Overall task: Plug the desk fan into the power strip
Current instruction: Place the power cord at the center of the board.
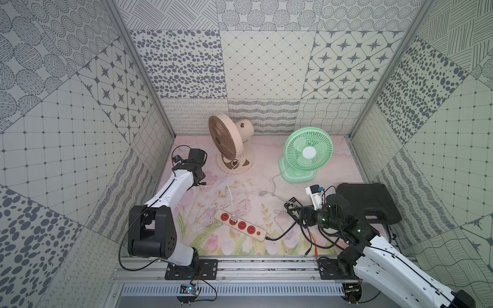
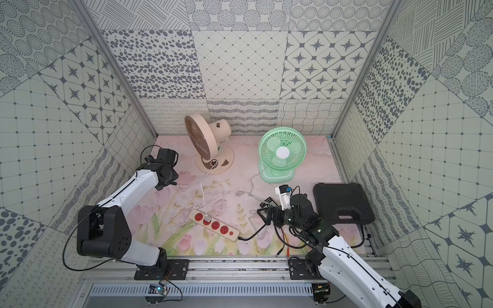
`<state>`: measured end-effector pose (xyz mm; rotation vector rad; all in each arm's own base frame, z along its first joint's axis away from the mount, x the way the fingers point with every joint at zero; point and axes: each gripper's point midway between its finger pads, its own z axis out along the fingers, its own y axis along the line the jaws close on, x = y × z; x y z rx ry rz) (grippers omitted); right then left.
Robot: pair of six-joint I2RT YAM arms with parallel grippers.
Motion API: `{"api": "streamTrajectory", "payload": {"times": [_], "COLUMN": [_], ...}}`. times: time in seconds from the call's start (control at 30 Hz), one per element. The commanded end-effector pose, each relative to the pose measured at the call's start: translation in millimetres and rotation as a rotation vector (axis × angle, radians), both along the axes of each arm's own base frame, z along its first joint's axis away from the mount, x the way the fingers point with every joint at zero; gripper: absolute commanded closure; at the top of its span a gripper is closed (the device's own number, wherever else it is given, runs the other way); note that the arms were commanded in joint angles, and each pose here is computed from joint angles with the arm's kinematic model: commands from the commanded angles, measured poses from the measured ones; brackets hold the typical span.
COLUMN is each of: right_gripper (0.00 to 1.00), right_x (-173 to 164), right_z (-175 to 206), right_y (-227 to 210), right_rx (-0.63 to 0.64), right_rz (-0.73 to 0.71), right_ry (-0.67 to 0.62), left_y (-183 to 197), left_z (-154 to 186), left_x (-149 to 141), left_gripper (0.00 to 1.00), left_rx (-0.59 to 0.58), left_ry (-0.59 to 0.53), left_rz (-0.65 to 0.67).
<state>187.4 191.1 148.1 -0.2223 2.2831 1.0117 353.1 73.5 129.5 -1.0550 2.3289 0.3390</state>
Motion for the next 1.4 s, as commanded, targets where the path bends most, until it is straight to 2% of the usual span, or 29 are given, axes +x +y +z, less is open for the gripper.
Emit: {"api": "streamTrajectory", "payload": {"times": [0.0,0.07,0.1,0.13,0.43,0.5,0.73,0.9,1.2,1.37], "right_gripper": [0.03,0.03,0.03,0.03,0.03,0.03,0.03,0.03,0.03,0.03], "right_x": [0,0,-1,-1,-3,-3,-3,-2,5,22], "right_z": [7,7,8,8,10,9,9,10,13,17], "right_y": [4,4,4,5,7,7,6,6,2,-18], "right_rx": [0.035,0.037,0.038,0.039,0.045,0.043,0.043,0.04,0.032,-0.009], "right_rz": [0.015,0.016,0.019,0.021,0.042,0.041,0.041,0.038,-0.013,-0.18], "right_ry": [-0.023,-0.023,-0.021,-0.021,-0.021,-0.022,-0.024,-0.025,-0.022,-0.012], "left_y": [3,2,2,1,-14,-17,-34,-54,-136,-187], "left_z": [4,10,14,18,83,94,109,104,121,131], "left_x": [5,4,4,4,23,27,26,14,-13,-33], "left_gripper": [0.3,0.17,0.04,0.01,0.01,0.0,0.01,0.0,0.01,0.01], "left_rx": [-0.058,-0.068,-0.072,-0.085,-0.223,-0.252,-0.313,-0.301,-0.282,-0.251], "left_ry": [-0.025,-0.042,-0.051,-0.061,-0.267,-0.27,-0.321,-0.304,-0.332,-0.33], "left_rz": [0.019,0.016,0.017,0.014,-0.068,-0.086,-0.148,-0.227,-0.572,-0.797]}}
